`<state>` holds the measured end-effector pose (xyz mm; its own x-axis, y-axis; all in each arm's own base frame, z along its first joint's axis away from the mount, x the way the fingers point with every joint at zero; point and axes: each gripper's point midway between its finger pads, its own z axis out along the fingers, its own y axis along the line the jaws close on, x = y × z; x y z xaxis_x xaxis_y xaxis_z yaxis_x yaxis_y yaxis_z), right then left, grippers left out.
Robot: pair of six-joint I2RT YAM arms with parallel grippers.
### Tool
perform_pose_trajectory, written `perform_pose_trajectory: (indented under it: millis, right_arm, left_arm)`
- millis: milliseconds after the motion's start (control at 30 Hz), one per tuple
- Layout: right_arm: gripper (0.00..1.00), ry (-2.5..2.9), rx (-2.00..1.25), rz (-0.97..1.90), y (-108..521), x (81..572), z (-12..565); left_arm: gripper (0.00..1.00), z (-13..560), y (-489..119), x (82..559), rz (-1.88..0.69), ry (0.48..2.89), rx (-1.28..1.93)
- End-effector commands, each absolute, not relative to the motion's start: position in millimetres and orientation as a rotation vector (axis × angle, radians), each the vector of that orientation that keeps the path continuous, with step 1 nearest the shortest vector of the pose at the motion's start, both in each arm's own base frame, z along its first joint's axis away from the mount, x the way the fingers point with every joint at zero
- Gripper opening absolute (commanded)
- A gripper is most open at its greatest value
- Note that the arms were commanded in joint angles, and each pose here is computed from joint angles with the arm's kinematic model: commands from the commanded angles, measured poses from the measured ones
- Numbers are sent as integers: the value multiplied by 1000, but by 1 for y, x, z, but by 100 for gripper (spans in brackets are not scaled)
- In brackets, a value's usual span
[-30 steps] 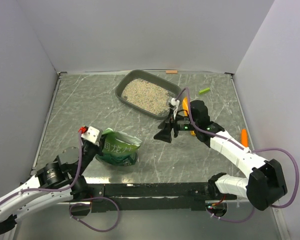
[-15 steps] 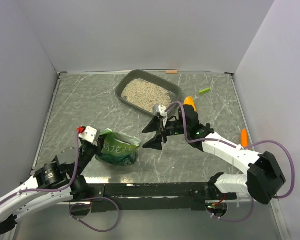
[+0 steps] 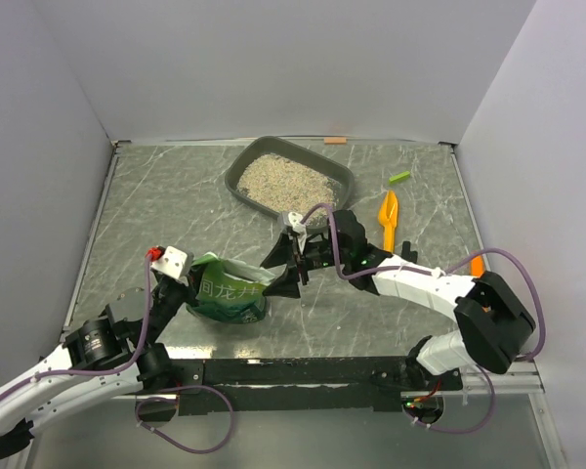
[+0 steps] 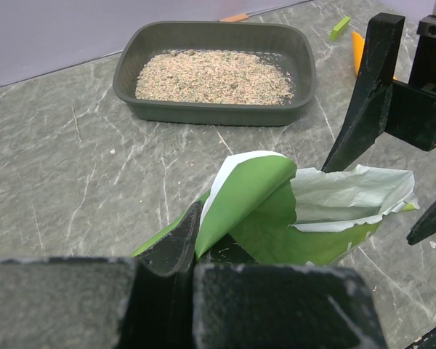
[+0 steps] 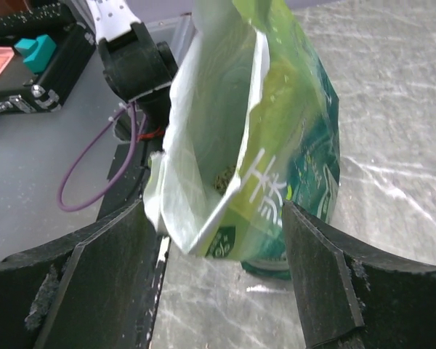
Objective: Fill the litter box with clean litter
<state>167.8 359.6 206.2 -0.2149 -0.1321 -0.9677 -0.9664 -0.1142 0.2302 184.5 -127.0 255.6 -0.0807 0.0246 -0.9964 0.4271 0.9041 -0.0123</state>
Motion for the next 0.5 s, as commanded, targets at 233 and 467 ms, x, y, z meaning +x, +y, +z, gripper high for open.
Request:
perform_pose_trajectory:
  millis: [233,467]
  right_arm:
    - [55,1246,-1253,1504,385,171,240]
    - [0,1251,-1193,1495,385,175,236]
  left_arm:
    - [1,321,-121,183,-490,1487,178]
    - [1,328,-124,181,-519,1479,175]
